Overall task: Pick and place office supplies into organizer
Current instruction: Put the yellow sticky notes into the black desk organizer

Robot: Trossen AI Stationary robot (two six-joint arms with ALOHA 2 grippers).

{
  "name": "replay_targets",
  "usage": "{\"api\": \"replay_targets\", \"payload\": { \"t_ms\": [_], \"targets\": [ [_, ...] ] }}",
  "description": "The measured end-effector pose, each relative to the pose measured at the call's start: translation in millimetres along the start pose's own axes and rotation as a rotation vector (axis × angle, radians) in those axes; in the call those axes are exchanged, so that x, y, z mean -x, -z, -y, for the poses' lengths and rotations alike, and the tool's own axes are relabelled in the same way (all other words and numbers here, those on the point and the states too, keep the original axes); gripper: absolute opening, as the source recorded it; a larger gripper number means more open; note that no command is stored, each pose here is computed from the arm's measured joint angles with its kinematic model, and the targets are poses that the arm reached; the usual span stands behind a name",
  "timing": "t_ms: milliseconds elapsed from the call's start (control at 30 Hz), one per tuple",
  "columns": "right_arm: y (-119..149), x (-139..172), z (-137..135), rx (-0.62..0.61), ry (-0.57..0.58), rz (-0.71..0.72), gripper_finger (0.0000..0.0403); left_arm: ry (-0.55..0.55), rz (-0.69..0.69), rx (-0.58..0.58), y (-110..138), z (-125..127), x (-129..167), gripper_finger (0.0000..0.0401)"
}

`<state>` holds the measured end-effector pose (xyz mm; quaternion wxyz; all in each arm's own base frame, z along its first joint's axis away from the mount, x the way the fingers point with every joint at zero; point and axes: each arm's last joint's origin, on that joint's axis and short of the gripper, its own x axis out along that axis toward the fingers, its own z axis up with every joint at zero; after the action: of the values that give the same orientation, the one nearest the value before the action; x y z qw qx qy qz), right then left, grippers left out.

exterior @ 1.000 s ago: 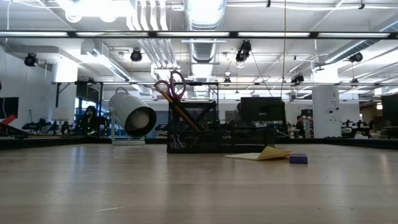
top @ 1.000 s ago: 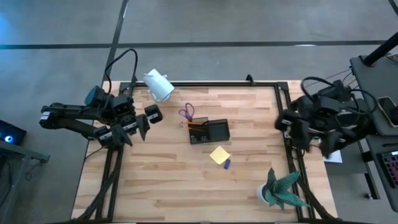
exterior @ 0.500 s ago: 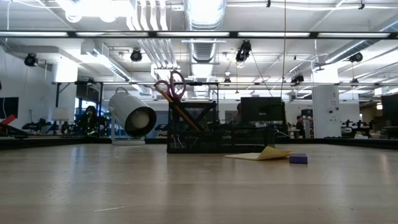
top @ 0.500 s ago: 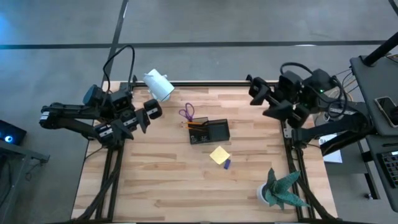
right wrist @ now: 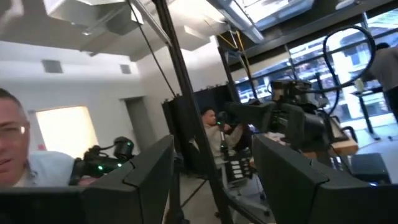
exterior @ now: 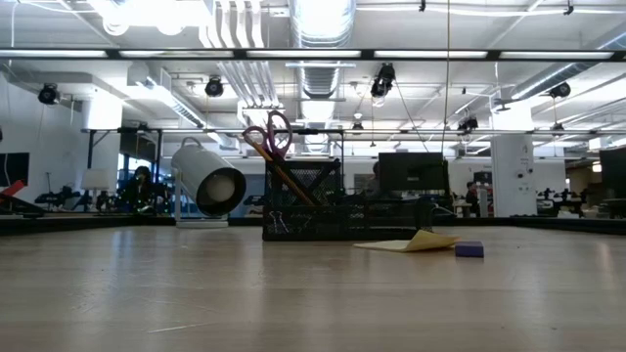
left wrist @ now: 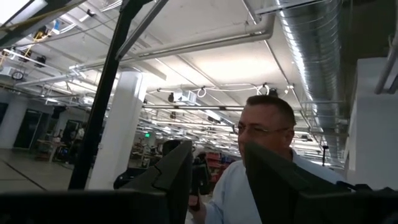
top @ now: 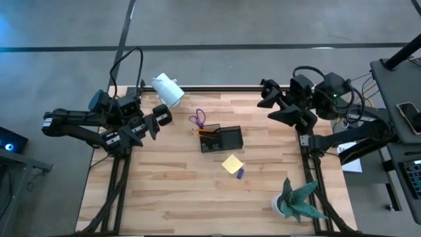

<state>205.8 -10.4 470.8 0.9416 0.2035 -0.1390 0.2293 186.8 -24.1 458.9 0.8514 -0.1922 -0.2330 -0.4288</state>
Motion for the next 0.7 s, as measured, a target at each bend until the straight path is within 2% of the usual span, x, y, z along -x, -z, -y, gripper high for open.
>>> {"api": "replay_targets", "payload": {
  "t_ms": [433,700],
  "targets": [
    [0.2,1.8,5.8,0.034,0.076,0.006,0.0210,-0.017,0.015,-0.001,-0.3,-0.6,0.1,0.0129],
    [-0.4,2.7,7.4,0.038,0.085,0.006,0.0210,-0.019,0.016,-0.001,-0.4,-0.6,0.1,0.0129]
  ]
}}
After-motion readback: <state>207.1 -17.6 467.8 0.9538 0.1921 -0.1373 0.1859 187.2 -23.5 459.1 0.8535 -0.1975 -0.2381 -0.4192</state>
